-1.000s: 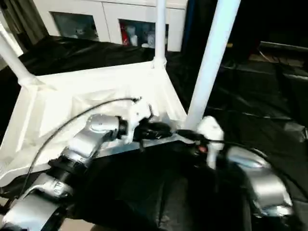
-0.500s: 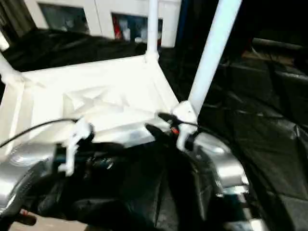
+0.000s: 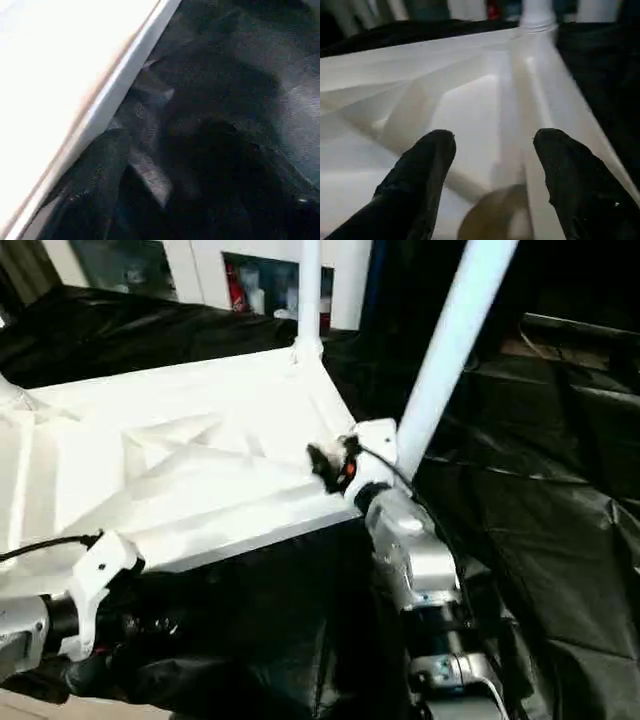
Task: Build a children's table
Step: Rotate leg to tighten
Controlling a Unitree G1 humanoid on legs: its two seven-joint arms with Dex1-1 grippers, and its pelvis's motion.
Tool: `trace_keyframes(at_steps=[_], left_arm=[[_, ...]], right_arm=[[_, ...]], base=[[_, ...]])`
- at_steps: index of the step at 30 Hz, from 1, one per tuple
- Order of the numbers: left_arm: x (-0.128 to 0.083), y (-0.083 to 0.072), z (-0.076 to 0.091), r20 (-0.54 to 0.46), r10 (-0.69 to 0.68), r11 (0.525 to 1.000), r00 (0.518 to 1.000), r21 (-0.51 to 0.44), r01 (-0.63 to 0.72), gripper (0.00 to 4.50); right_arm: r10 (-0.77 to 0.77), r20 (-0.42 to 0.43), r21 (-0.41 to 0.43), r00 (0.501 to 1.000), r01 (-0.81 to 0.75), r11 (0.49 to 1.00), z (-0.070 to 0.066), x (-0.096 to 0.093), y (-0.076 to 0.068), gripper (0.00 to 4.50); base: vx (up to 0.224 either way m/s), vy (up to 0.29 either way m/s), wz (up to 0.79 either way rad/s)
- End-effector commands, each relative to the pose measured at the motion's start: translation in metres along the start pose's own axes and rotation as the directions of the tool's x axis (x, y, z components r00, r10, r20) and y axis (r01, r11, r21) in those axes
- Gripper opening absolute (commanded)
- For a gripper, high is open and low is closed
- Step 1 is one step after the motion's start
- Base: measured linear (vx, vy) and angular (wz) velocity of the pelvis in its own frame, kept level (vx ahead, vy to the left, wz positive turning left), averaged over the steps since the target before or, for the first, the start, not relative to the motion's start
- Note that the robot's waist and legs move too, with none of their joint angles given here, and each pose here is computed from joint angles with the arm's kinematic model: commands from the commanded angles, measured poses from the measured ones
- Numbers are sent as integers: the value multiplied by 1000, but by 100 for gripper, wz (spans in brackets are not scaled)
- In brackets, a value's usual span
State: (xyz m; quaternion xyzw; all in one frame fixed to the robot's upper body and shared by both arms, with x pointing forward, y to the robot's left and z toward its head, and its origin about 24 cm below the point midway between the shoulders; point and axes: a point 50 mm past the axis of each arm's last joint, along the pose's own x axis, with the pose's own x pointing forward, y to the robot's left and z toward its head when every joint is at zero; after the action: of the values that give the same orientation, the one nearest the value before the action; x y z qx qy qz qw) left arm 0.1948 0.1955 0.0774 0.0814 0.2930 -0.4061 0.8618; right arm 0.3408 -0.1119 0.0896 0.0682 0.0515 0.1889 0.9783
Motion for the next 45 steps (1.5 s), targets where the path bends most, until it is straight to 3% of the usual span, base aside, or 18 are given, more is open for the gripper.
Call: trace_keyframes(at_steps=[1, 8, 18, 21, 24, 28, 32, 34, 36, 39, 45], left_arm=[[-5, 6, 2, 1, 72, 997, 997, 16, -72, 386], [-6, 24, 8, 44, 181, 983, 982, 27, -182, 443], [-5, 34, 22, 139, 241, 967, 961, 55, -250, 443], [-4, 31, 23, 178, 221, 971, 959, 52, -233, 443], [-8, 24, 15, 204, 168, 981, 965, 60, -184, 443], [-21, 22, 4, 299, 151, 988, 942, -9, -155, 443], [-41, 20, -14, 377, 181, 983, 908, -99, -155, 443], [-44, 19, -18, 380, 184, 982, 906, -111, -153, 443], [-52, 16, -33, 376, 192, 979, 907, -135, -151, 443], [-60, 18, -41, 390, 250, 966, 886, -156, -204, 443], [-74, 44, -24, 526, 445, 892, 725, -187, -412, 443]], right_arm=[[-178, 21, 7, 984, 178, 984, 3, -4, -29, 301], [-308, 50, -23, 950, 309, 951, 12, -10, -61, 301], [-477, 104, -101, 873, 486, 868, 39, -33, -129, 301], [-482, 108, -117, 870, 492, 863, 43, -35, -137, 301], [-410, 106, -168, 906, 422, 891, 44, -34, -132, 301], [-210, 89, -221, 974, 225, 949, 31, -32, -99, 301], [-64, 75, -221, 995, 79, 972, 9, -41, -63, 301], [-53, 75, -216, 996, 68, 974, 6, -43, -59, 301], [-48, 75, -200, 996, 62, 978, -5, -52, -49, 301], [-76, 83, -170, 994, 89, 981, -11, -61, -47, 301], [-128, 76, -141, 989, 137, 980, -19, -89, -50, 301]], base=[[0, 0, 0], [0, 0, 0], [0, 0, 0], [0, 0, 0], [0, 0, 0], [0, 0, 0], [0, 0, 0], [0, 0, 0], [0, 0, 0], [0, 0, 0], [0, 0, 0]])
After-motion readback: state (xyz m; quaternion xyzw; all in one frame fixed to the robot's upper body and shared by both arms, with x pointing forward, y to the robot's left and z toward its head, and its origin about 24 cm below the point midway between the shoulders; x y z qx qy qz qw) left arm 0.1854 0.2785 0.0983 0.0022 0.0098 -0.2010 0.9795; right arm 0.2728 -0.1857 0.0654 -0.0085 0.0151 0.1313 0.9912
